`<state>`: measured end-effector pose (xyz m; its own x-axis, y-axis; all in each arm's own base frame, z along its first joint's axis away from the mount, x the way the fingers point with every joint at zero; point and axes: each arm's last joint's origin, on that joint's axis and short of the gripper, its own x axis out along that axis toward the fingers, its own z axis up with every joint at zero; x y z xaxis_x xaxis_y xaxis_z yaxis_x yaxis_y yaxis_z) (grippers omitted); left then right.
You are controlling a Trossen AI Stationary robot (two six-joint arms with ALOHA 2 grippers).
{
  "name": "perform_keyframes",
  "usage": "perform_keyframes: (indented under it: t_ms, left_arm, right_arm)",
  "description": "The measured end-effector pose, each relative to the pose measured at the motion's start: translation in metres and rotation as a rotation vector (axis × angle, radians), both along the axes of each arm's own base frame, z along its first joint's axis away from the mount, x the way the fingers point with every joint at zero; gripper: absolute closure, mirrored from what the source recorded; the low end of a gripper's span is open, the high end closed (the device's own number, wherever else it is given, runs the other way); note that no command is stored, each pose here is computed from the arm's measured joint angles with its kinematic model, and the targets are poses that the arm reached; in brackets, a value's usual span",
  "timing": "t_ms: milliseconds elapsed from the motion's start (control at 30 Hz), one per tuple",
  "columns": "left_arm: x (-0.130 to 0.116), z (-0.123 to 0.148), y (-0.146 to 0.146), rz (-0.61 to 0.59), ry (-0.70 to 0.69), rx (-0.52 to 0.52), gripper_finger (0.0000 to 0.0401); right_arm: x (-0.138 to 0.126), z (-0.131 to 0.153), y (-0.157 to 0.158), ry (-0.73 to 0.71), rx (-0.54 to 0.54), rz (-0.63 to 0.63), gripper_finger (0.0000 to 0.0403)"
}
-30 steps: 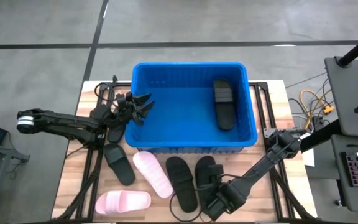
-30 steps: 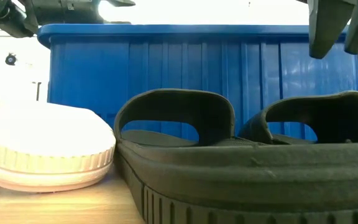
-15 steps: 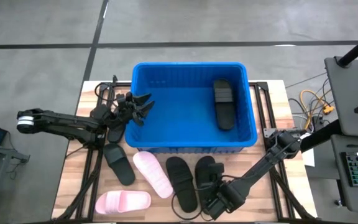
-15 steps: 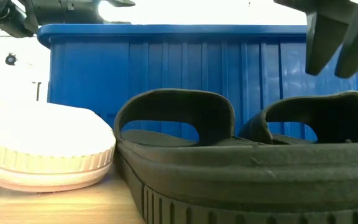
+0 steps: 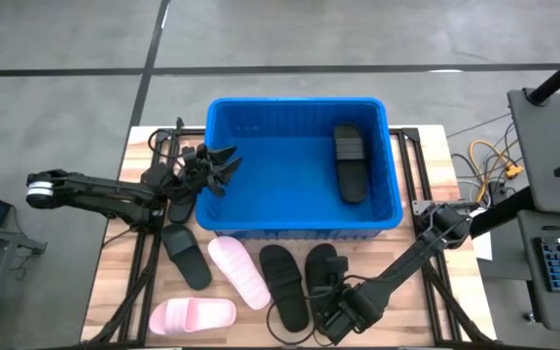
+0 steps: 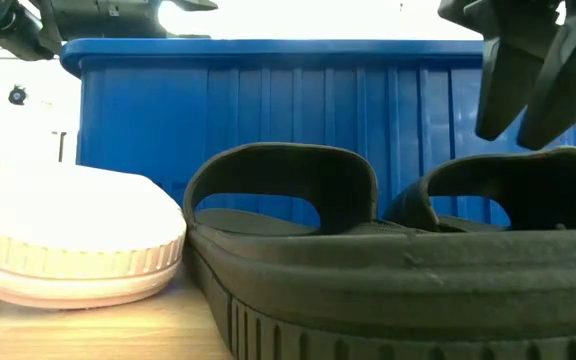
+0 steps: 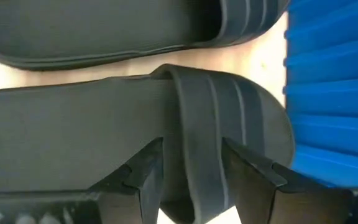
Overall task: Pick and place slides into bin
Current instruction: Put the black slide into the blue bin
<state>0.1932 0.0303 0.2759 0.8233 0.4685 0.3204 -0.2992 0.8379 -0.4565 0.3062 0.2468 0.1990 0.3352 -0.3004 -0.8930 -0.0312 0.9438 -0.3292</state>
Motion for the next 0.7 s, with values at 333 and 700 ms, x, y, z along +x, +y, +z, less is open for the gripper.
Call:
perform_keyframes:
  t_ms: [333,700]
  left_arm:
    - [0.0012,-0.0027,0.0000,-0.001,0.027,-0.002,0.0155]
    - [0.0020,-0.0036,0.0001,0.000,0.032,-0.003,0.0155]
  right_arm:
    - [-0.0002,-0.0005,0.0006,-0.011,-0.004,-0.001,0.0253]
    - [-0.0045,-0.0063,-0.0003,-0.075,-0.113,0.003,0.0252]
